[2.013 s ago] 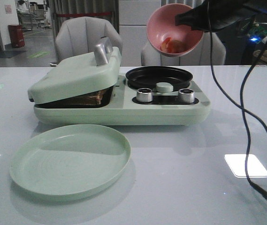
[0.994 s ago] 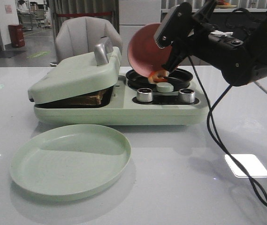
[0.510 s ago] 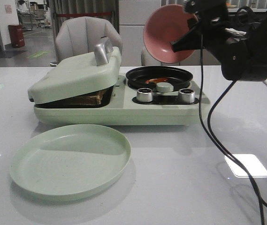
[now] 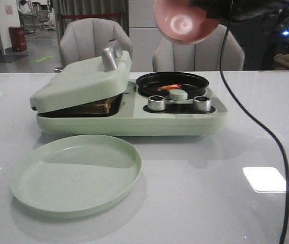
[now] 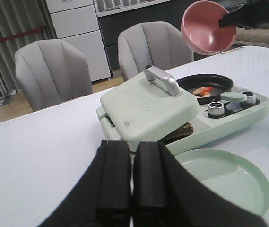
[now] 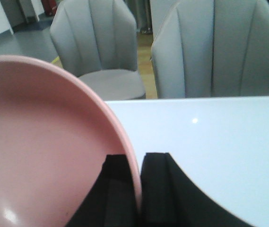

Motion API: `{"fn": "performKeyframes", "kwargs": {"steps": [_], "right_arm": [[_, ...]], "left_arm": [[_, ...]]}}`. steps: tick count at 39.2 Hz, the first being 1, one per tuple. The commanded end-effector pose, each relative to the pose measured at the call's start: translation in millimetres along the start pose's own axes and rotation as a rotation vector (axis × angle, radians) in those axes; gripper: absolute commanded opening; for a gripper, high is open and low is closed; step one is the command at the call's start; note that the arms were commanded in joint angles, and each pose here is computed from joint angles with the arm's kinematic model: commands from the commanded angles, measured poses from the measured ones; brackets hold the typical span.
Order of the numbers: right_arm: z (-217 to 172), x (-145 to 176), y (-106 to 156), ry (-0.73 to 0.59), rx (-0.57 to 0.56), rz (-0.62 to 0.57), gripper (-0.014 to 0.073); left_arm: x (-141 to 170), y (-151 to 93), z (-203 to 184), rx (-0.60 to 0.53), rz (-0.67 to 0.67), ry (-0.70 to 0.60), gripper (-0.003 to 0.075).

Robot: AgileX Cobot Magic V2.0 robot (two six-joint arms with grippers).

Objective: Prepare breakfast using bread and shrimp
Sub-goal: 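Carry the emptied pink bowl back and lower it onto the table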

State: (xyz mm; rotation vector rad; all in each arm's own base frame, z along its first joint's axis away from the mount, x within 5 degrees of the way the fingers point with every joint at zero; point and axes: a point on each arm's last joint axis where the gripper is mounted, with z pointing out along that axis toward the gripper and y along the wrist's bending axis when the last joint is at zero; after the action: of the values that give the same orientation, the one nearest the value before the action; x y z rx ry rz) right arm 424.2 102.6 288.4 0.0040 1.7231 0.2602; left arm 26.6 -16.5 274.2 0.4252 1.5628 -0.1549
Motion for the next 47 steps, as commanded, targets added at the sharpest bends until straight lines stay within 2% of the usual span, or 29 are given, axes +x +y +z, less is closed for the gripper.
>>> {"fn": "performKeyframes", "kwargs": {"steps": [1, 9, 20, 27, 39, 47], "right_arm": [[-31.5, -49.8, 3.6, -0.042, -0.025, 0.008, 0.0114], [-51.8, -56.3, -17.0, 0.143, 0.006, 0.021, 0.0114], [-64.0, -38.7, -52.1, 0.433, 0.073, 0.046, 0.0114], [-67.6, -22.0, -68.3, 0.605, 0.107, 0.015, 0.0114], [-63.9, 16.6, -110.5, 0.855, 0.187, 0.097, 0.0114], [-52.9, 45.1, -121.0, 0.959, 0.196, 0.118, 0.0114]], "left_arm": [[-14.0, 2.5, -6.2, -0.023, -0.02, -0.112, 0.0114], [-14.0, 2.5, -6.2, -0.023, -0.02, -0.112, 0.0114], [-14.0, 2.5, -6.2, -0.023, -0.02, -0.112, 0.0114], [-14.0, 2.5, -6.2, -0.023, -0.02, -0.112, 0.0114], [-14.0, 2.5, -6.2, -0.023, -0.02, -0.112, 0.0114], [-14.0, 2.5, -6.2, -0.023, -0.02, -0.112, 0.0114]]}}
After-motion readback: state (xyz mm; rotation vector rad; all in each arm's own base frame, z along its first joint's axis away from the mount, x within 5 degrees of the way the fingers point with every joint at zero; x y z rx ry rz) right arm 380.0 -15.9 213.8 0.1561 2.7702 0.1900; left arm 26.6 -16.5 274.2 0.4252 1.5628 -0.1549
